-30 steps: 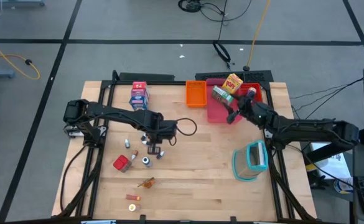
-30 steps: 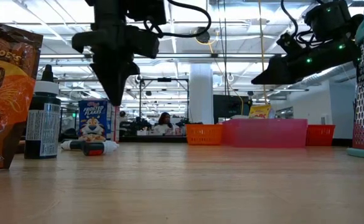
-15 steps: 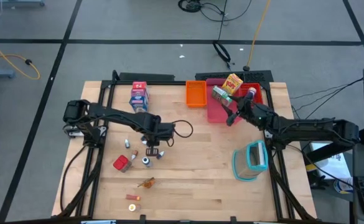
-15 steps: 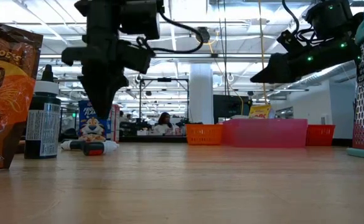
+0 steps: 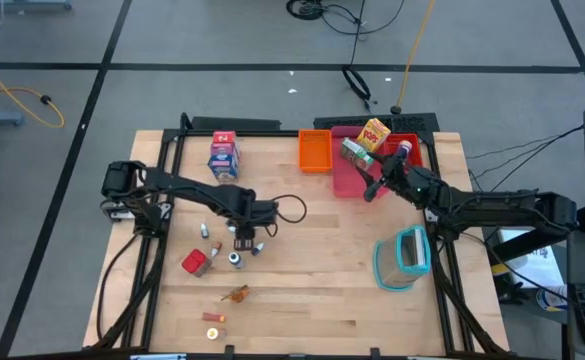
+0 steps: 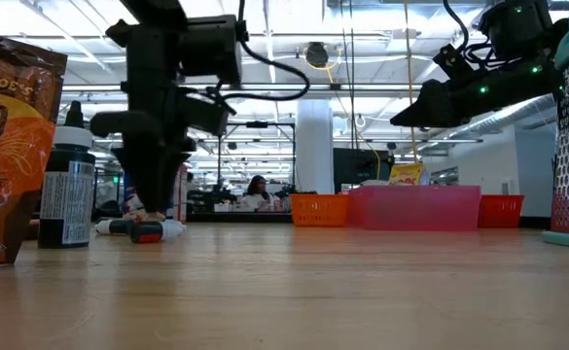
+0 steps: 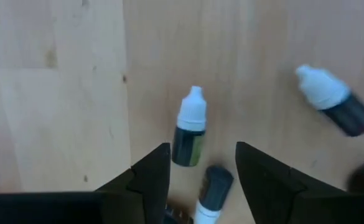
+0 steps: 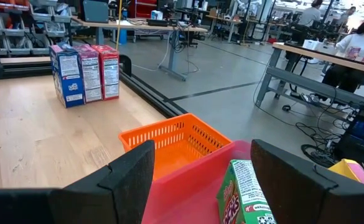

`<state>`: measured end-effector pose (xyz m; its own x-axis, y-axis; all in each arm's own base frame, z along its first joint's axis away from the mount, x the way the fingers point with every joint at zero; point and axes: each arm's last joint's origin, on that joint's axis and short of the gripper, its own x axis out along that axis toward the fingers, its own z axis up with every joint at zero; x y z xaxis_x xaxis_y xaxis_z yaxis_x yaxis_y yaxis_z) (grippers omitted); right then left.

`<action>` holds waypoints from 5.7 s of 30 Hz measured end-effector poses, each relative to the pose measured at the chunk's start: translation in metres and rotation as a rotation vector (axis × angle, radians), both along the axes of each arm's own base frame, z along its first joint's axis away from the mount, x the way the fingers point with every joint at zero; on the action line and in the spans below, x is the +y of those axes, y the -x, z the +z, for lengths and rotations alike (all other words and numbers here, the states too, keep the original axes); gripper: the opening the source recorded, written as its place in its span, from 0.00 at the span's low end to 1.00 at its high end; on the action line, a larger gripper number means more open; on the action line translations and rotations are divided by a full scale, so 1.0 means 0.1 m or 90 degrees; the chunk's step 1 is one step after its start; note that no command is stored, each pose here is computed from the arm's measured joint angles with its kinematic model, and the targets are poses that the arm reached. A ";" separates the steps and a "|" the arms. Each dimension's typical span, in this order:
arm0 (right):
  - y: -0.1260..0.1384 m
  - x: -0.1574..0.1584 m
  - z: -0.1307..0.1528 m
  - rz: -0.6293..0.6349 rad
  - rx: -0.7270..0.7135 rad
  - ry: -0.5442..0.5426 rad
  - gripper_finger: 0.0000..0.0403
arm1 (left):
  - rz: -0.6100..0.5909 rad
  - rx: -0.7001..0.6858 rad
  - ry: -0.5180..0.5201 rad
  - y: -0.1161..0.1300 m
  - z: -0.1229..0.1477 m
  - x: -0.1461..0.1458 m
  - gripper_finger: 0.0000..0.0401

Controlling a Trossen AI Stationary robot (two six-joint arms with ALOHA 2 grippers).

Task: Pick & Place Kitchen Items
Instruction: Put the small green food coloring bottle into the orange bin

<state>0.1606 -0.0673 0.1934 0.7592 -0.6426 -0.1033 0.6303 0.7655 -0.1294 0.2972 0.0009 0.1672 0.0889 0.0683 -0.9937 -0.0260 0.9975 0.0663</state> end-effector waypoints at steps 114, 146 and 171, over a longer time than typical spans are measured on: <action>-1.20 0.08 0.60 0.422 -0.170 0.029 0.09 | -0.051 -0.825 -0.147 -0.38 1.03 0.48 0.13; -1.08 -0.34 0.61 0.321 -0.177 0.033 0.09 | 0.005 -0.714 -0.220 -0.32 0.92 0.52 0.32; -1.41 -1.24 -0.12 0.110 -0.026 -0.109 0.09 | 0.086 -0.412 -0.210 -0.02 0.60 0.42 0.34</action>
<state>0.3013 -0.1918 0.1810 0.8624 -0.4783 -0.1657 0.4897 0.8712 0.0342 0.2987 0.0426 0.2267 0.6195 0.4064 -0.6716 -0.2830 0.9137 0.2918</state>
